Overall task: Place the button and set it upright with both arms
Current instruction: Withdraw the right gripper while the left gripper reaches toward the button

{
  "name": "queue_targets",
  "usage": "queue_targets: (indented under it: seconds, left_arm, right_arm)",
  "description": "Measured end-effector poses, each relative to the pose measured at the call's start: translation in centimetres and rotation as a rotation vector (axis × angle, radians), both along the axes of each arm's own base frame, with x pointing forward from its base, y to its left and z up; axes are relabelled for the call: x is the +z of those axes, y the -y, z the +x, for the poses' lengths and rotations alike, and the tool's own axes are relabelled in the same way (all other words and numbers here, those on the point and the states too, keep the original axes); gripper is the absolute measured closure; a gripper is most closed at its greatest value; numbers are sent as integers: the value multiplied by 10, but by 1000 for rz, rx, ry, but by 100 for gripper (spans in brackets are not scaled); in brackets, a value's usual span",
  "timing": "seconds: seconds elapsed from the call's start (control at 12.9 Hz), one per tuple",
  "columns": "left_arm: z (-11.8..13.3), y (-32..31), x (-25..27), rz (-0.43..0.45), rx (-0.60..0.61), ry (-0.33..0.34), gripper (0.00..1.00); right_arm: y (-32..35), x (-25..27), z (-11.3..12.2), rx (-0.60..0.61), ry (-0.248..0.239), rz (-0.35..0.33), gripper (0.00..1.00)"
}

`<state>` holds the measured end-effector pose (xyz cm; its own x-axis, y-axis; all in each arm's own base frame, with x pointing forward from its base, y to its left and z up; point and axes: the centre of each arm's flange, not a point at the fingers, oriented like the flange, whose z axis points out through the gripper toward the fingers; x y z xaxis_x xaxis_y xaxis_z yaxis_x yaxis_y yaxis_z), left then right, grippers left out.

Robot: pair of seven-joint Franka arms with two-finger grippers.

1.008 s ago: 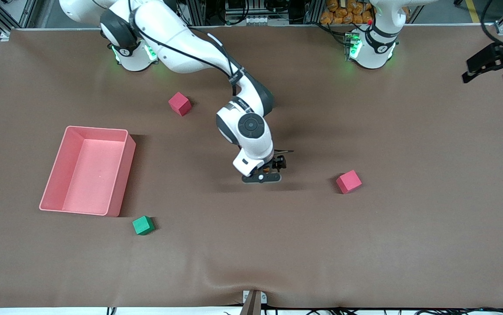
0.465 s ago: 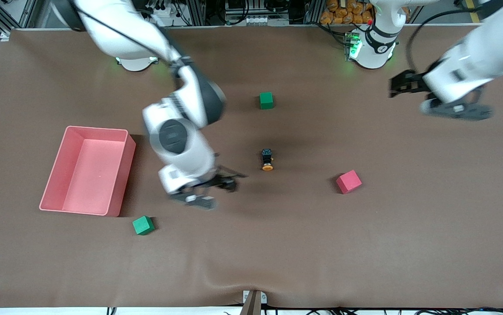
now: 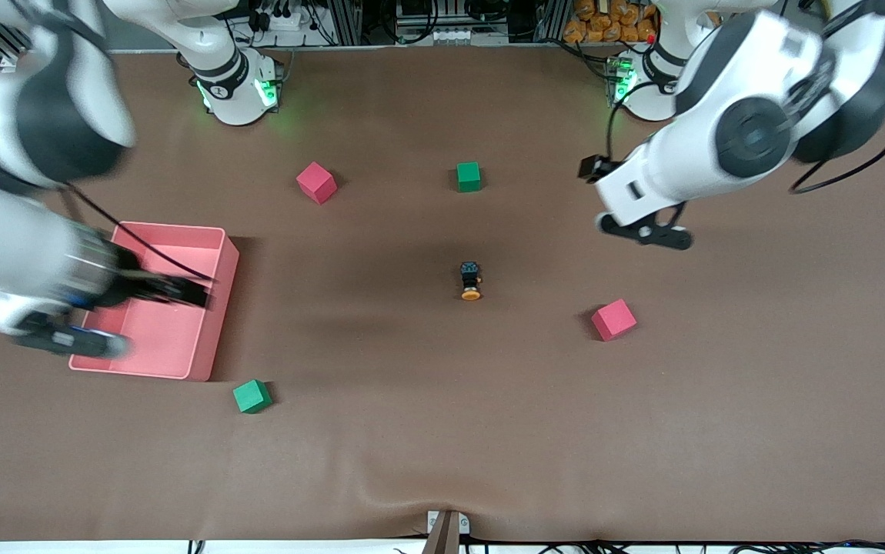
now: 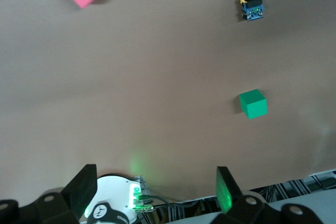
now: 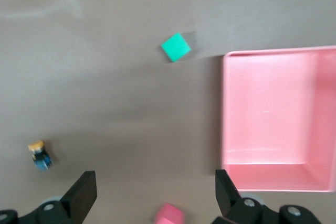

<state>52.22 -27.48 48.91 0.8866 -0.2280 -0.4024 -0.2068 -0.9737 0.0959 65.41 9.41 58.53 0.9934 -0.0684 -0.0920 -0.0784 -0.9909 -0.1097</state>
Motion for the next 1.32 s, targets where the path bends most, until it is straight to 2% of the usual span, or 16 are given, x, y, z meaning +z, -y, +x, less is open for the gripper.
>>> queue_targets:
  seconds: [0.08, 0.16, 0.31, 0.39, 0.62, 0.78, 0.85, 0.93, 1.09, 1.32]
  left_arm:
    - [1, 14, -15, 1, 1, -6, 0]
    - [2, 27, -30, 1, 6, -11, 0]
    - [2, 52, -64, 14, 36, -29, 0]
    - [3, 64, -81, 14, 57, -36, 0]
    - [4, 99, -128, 9, 153, -47, 0]
    - [5, 127, -156, 25, 238, -51, 0]
    - [7, 143, -171, 23, 274, -49, 0]
    - [10, 156, -186, 15, 297, -45, 0]
    - [16, 167, -218, -2, 320, -47, 0]
    - [29, 164, -252, -12, 359, -25, 0]
  right_arm:
    - [24, 23, -11, 59, 16, 6, 0]
    - [40, 40, -25, 80, 7, -4, 0]
    - [63, 67, -50, 57, -16, -39, 0]
    - [69, 76, -60, 28, -4, -49, 0]
    - [65, 76, -100, -68, 92, -62, 0]
    - [71, 62, -134, -84, 111, -71, 0]
    - [78, 60, -142, -74, 121, -71, 0]
    - [87, 65, -144, -50, 135, -70, 0]
    - [98, 79, -140, -26, 129, -68, 0]
    - [107, 91, -116, -27, 102, -70, 0]
